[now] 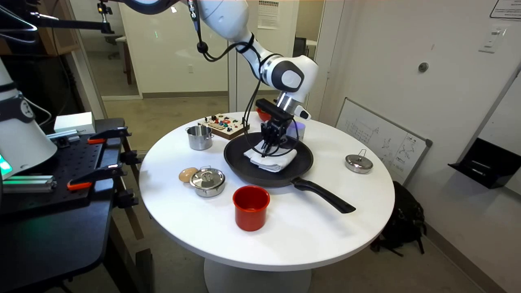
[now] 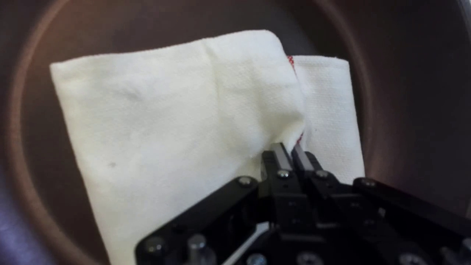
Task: Use the white towel to wipe the pan
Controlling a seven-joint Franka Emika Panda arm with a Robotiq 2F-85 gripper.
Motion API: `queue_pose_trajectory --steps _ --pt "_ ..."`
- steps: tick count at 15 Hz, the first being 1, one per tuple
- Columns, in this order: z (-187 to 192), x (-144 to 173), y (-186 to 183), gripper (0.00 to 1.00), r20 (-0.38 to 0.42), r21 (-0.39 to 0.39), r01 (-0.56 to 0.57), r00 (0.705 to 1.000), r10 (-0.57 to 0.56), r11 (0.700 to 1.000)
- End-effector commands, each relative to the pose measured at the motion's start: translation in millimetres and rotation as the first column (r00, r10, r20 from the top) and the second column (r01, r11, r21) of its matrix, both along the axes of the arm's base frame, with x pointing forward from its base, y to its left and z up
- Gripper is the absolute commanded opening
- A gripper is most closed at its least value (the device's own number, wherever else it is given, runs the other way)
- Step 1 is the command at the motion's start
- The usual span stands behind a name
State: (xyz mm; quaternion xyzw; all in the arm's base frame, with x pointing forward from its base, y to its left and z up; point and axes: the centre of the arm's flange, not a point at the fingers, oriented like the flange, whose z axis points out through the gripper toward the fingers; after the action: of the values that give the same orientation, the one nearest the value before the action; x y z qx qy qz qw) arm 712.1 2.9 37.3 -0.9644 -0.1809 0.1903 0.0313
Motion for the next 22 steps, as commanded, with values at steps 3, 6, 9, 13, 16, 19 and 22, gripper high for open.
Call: queue_pose_trajectory --steps 3,6,9,13,16,19,22 --pt "8 -17 4 0.05 -0.046 -0.025 -0.046 0.998 0.044 0.999" --pt "15 -28 -10 0.05 -0.056 -0.003 -0.030 0.998 0.030 1.000" --pt "14 -45 -27 0.05 -0.073 0.009 -0.007 0.997 0.008 1.000" --pt "3 -59 -38 0.05 -0.128 0.033 -0.007 0.992 0.011 0.999" --pt "-5 -69 -49 0.05 -0.155 0.027 0.022 0.988 -0.018 0.999" --pt "-8 -68 -66 0.05 -0.142 0.020 0.081 0.987 -0.078 0.997" --pt "-6 -62 -88 0.05 -0.123 0.018 0.143 0.982 -0.140 0.990"
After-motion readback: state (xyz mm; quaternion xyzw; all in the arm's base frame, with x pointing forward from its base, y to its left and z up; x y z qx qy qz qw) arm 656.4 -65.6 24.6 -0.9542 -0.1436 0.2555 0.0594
